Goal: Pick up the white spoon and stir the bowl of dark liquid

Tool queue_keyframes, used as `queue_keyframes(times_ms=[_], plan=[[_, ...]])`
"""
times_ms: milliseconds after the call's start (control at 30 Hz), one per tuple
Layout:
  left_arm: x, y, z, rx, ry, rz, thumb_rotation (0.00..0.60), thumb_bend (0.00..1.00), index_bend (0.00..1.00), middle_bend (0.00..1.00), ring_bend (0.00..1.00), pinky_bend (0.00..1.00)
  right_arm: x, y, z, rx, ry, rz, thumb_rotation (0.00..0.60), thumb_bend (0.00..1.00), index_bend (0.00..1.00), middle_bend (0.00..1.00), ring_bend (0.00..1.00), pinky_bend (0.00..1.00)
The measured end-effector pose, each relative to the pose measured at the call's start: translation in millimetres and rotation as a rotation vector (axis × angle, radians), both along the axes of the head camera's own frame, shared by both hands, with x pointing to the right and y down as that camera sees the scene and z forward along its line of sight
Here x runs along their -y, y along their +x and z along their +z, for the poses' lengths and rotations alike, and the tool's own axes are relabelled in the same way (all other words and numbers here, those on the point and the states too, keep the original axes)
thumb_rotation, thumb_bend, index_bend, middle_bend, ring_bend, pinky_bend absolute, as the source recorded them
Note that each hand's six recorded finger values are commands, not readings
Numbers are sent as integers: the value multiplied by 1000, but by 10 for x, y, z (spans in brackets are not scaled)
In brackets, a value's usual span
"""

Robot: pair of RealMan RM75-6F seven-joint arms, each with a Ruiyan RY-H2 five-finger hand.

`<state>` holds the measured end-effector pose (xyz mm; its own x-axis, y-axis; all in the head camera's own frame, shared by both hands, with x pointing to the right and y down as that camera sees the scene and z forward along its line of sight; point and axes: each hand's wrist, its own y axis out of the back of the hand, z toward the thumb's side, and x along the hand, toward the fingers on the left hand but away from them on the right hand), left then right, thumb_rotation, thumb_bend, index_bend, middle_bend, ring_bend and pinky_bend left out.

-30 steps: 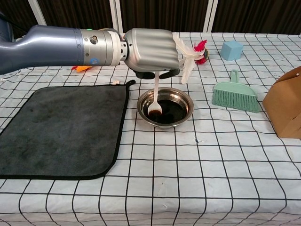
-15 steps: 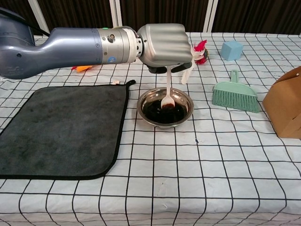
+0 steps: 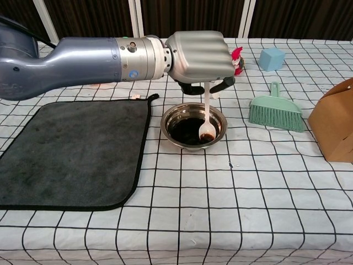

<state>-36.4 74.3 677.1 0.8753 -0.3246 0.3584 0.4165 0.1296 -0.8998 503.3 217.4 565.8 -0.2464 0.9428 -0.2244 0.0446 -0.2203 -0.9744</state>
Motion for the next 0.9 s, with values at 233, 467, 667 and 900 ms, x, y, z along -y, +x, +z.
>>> queue_keyframes(times_ms=[233, 467, 667, 900], plan=[[21, -118, 49, 53, -9, -15, 600, 392, 490, 917, 854, 839, -7, -15, 7, -3, -7, -8, 600, 187, 148, 108, 182, 294], [19, -154, 59, 76, -15, -33, 600, 260, 343, 905, 853, 839, -7, -14, 2, -3, -7, -9, 600, 187, 148, 108, 179, 295], [65, -183, 24, 85, -9, -56, 600, 205, 243, 774, 766, 808, -9, -21, -3, -4, -5, -12, 600, 186, 148, 108, 180, 295], [177, -289, -208, 27, -47, -187, 600, 155, 201, 371, 279, 409, -23, -33, 30, -6, -31, -23, 600, 177, 148, 106, 169, 285]])
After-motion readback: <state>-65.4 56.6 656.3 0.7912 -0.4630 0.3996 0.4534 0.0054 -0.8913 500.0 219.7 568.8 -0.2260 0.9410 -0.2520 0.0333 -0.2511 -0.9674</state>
